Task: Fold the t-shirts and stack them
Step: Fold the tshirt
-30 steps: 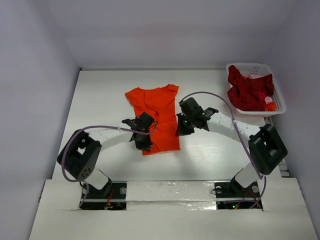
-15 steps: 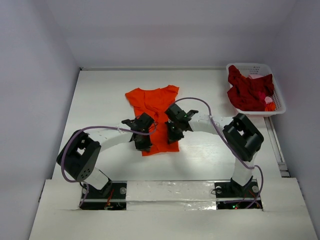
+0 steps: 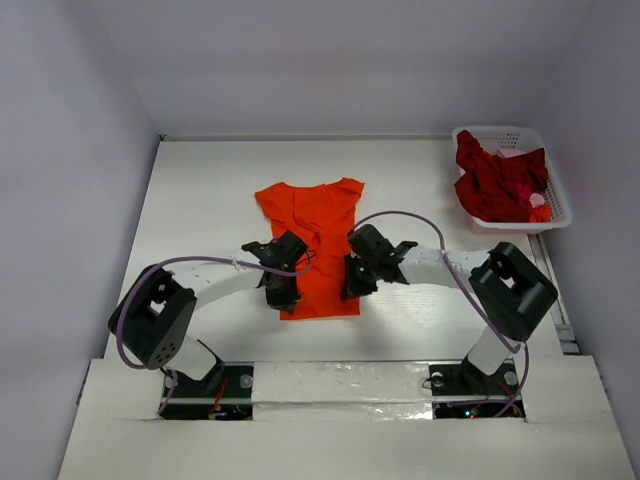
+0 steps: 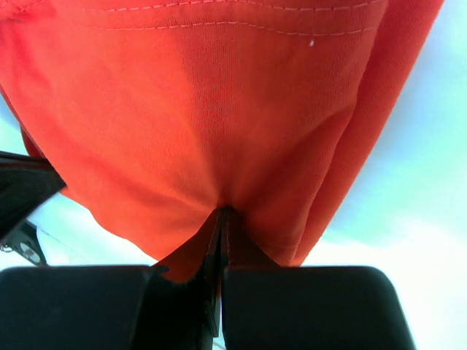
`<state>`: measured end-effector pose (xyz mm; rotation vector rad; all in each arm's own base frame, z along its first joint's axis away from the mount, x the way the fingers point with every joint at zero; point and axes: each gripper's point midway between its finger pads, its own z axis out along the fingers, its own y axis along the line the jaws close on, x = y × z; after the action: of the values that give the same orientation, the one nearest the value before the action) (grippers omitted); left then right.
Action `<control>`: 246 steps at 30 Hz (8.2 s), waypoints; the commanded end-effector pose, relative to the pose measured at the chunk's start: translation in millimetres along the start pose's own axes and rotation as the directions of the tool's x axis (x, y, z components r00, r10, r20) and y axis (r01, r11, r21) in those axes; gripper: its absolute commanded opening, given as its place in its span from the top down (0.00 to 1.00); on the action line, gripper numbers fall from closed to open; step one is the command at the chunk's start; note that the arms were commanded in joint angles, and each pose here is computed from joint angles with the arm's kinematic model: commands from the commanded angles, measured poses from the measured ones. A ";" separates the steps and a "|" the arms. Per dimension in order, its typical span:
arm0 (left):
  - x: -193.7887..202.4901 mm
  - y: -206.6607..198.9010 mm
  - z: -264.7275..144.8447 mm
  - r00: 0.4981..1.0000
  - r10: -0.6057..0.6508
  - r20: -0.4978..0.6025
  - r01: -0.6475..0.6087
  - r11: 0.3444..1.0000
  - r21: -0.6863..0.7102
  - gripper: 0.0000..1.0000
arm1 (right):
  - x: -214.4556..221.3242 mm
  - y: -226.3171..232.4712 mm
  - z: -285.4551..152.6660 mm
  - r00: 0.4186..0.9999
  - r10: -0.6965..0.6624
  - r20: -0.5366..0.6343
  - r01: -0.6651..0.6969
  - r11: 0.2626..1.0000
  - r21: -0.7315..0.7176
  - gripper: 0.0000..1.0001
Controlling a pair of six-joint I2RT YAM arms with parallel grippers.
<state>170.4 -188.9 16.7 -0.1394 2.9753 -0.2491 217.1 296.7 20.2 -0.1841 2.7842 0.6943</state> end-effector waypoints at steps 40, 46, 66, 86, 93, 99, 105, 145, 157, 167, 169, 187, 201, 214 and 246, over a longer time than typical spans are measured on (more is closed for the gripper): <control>31.0 -20.8 -65.6 0.992 0.126 0.020 -0.125 0.991 -0.044 0.68 | 50.1 -34.0 -71.1 0.999 0.044 0.019 -0.047 0.990 0.134 0.86; -10.5 -43.5 -110.9 0.974 0.099 0.205 -0.099 0.995 -0.007 0.28 | 7.5 -12.9 -119.4 0.982 -0.014 0.187 -0.010 0.992 0.124 0.15; -302.0 -9.6 -93.5 0.795 -0.257 0.550 0.205 0.966 0.155 0.36 | -255.0 -79.0 -136.5 0.890 0.106 0.444 -0.172 0.979 0.112 0.18; -311.4 14.1 -20.3 0.854 -0.317 0.413 0.255 0.946 0.199 0.47 | -300.5 -124.2 -72.2 0.900 0.236 0.367 -0.266 0.964 0.033 0.24; -312.7 12.0 -21.3 0.861 -0.312 0.403 0.251 0.947 0.198 0.48 | -300.1 -129.8 -58.9 0.904 0.247 0.350 -0.276 0.960 0.036 0.24; -312.0 8.1 -21.4 0.868 -0.308 0.389 0.241 0.947 0.213 0.48 | -295.1 -133.4 -47.9 0.909 0.257 0.329 -0.283 0.958 0.033 0.24; -312.4 11.2 -19.2 0.868 -0.317 0.382 0.250 0.944 0.217 0.49 | -287.8 -134.8 -39.1 0.909 0.274 0.314 -0.294 0.956 0.017 0.24; -321.6 12.3 -41.9 0.857 -0.327 0.398 0.247 0.939 0.239 0.51 | -259.5 -131.9 -25.0 0.894 0.369 0.256 -0.371 0.928 -0.041 0.52; -318.9 16.2 -41.6 0.859 -0.329 0.392 0.249 0.938 0.241 0.51 | -267.9 -132.7 -28.2 0.893 0.357 0.273 -0.363 0.931 -0.028 0.47; -315.3 15.8 -44.9 0.861 -0.326 0.390 0.244 0.938 0.245 0.52 | -278.1 -134.8 -30.2 0.891 0.347 0.293 -0.360 0.933 -0.012 0.50; -314.2 16.2 -45.1 0.861 -0.324 0.391 0.243 0.939 0.245 0.52 | -278.4 -136.3 -29.2 0.890 0.348 0.294 -0.362 0.932 -0.005 0.53; -311.4 18.0 -44.0 0.863 -0.325 0.388 0.247 0.939 0.237 0.52 | -279.3 -138.8 -26.7 0.885 0.363 0.290 -0.381 0.925 0.006 1.00; -292.1 24.4 -3.8 0.874 -0.357 0.331 0.279 0.924 0.262 0.50 | -277.5 -137.6 -27.0 0.887 0.362 0.285 -0.378 0.926 0.001 1.00; -309.3 26.4 17.7 0.848 -0.418 0.324 0.310 0.889 0.335 0.55 | -278.0 -135.1 -31.3 0.894 0.345 0.286 -0.360 0.933 -0.002 1.00; -285.5 32.1 38.6 0.880 -0.411 0.239 0.339 0.895 0.291 0.78 | -283.8 -130.5 -36.4 0.892 0.344 0.293 -0.356 0.935 -0.014 1.00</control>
<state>470.5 -138.3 30.7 -0.6555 2.5012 -0.6224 495.5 176.4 56.4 0.4431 2.6046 0.6565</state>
